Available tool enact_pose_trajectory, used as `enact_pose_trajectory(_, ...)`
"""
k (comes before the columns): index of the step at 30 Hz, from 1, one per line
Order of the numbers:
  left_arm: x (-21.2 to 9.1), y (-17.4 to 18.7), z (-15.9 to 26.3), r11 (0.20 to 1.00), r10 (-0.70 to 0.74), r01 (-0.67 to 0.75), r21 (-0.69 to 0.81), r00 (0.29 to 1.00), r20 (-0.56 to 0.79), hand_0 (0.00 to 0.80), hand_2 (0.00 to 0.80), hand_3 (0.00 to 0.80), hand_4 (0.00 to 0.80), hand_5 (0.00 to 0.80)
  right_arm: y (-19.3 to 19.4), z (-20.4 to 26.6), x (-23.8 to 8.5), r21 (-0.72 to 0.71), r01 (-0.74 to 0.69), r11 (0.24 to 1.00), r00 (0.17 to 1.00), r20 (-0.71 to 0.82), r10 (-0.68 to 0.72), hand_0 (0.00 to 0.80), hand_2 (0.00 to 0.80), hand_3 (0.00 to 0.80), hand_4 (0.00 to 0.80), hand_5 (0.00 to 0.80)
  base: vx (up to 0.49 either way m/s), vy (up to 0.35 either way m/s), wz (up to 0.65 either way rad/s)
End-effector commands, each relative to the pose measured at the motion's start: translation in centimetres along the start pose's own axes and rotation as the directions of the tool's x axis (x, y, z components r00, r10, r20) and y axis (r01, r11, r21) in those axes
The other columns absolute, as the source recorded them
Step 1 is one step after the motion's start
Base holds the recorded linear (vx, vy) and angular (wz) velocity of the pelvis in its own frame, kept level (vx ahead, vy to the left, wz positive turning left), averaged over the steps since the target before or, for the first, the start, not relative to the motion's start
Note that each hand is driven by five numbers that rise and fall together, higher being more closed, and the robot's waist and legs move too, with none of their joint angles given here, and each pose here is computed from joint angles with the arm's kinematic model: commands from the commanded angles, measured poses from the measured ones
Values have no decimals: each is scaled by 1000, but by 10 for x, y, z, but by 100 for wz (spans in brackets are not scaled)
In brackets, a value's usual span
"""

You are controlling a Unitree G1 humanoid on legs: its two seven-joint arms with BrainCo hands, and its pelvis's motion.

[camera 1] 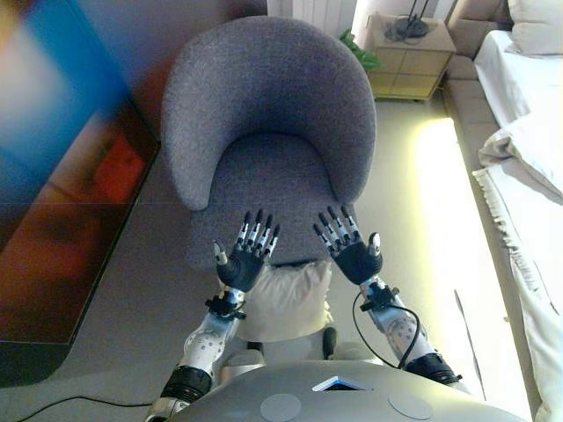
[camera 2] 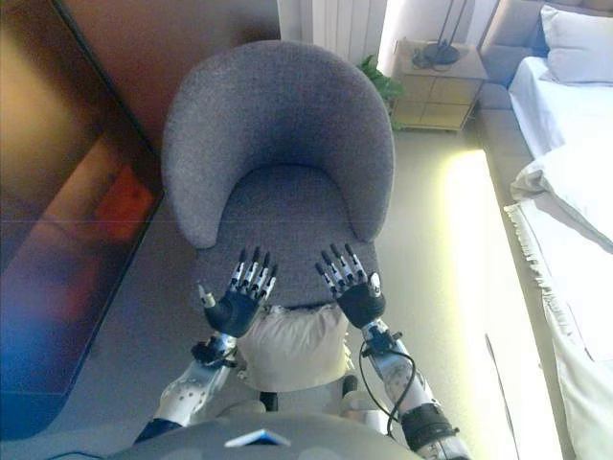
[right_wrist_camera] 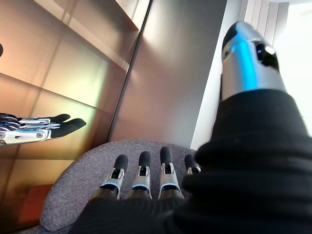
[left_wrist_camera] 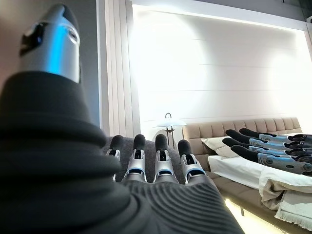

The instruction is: Pick up the cushion and take it to the sofa

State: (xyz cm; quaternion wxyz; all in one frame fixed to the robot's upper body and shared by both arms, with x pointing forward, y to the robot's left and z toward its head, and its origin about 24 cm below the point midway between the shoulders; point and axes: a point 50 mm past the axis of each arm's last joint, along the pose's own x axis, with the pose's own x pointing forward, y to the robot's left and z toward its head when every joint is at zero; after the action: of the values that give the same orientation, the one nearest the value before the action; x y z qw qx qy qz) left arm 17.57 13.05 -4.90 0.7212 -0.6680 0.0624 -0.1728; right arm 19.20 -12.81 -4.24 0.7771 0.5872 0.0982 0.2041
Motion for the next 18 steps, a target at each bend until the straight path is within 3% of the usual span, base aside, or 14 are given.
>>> enact_pose_trajectory(1, 12, -6, 4, 997, -68, 69, 38, 997, -23, 0, 0, 0, 0, 0, 13, -1, 18, -33, -80, 996, 997, 9, 81, 0, 0, 0, 0, 0, 0, 0, 0)
enact_pose_trajectory(4, 9, -2, 9, 991, -7, 12, 131, 999, -38, 0, 0, 0, 0, 0, 10, 0, 15, -75, -43, 996, 999, -1, 43, 0, 0, 0, 0, 0, 0, 0, 0)
enact_pose_trajectory(5, 7, 1, 16, 966, 61, -48, 254, 997, -44, 0, 0, 0, 0, 0, 6, 3, 14, -157, 25, 987, 1000, -3, -25, 0, 0, 0, 0, 0, 35, 27, -2)
enact_pose_trajectory(6, 6, 3, 26, 887, 152, -120, 447, 988, -36, 0, 0, 0, 0, 0, 0, 9, 11, -282, 138, 949, 990, 13, -140, 0, 0, 0, 0, 0, 51, 34, -1)
enact_pose_trajectory(8, 3, 7, 47, 579, 336, -282, 765, 937, 90, 0, 0, 0, 0, 0, -11, 23, 7, -547, 299, 782, 945, 57, -322, 0, 0, 0, 0, 0, 53, 35, -1)
enact_pose_trajectory(10, 4, 6, 71, 308, 417, -390, 868, 875, 245, 0, 0, 0, 0, 0, -16, 36, 1, -736, 371, 566, 894, 120, -431, 0, 0, 0, 0, 0, 46, 36, -5)
enact_pose_trajectory(12, 1, 5, 86, 230, 454, -447, 864, 835, 311, 0, 0, 0, 0, 0, -19, 46, -7, -808, 382, 449, 868, 148, -473, 0, 0, 0, 0, 0, 40, 26, -5)
enact_pose_trajectory(15, -6, 15, 80, 148, 497, -443, 884, 806, 321, 0, 0, 0, 0, 0, -27, 47, -10, -809, 422, 409, 836, 172, -522, 0, 0, 0, 0, 0, 37, 17, -3)
enact_pose_trajectory(18, -13, 25, 74, 157, 533, -474, 866, 779, 330, 0, 0, 0, 0, 0, -33, 48, -11, -816, 440, 375, 815, 187, -549, 0, 0, 0, 0, 0, 64, 62, -3)
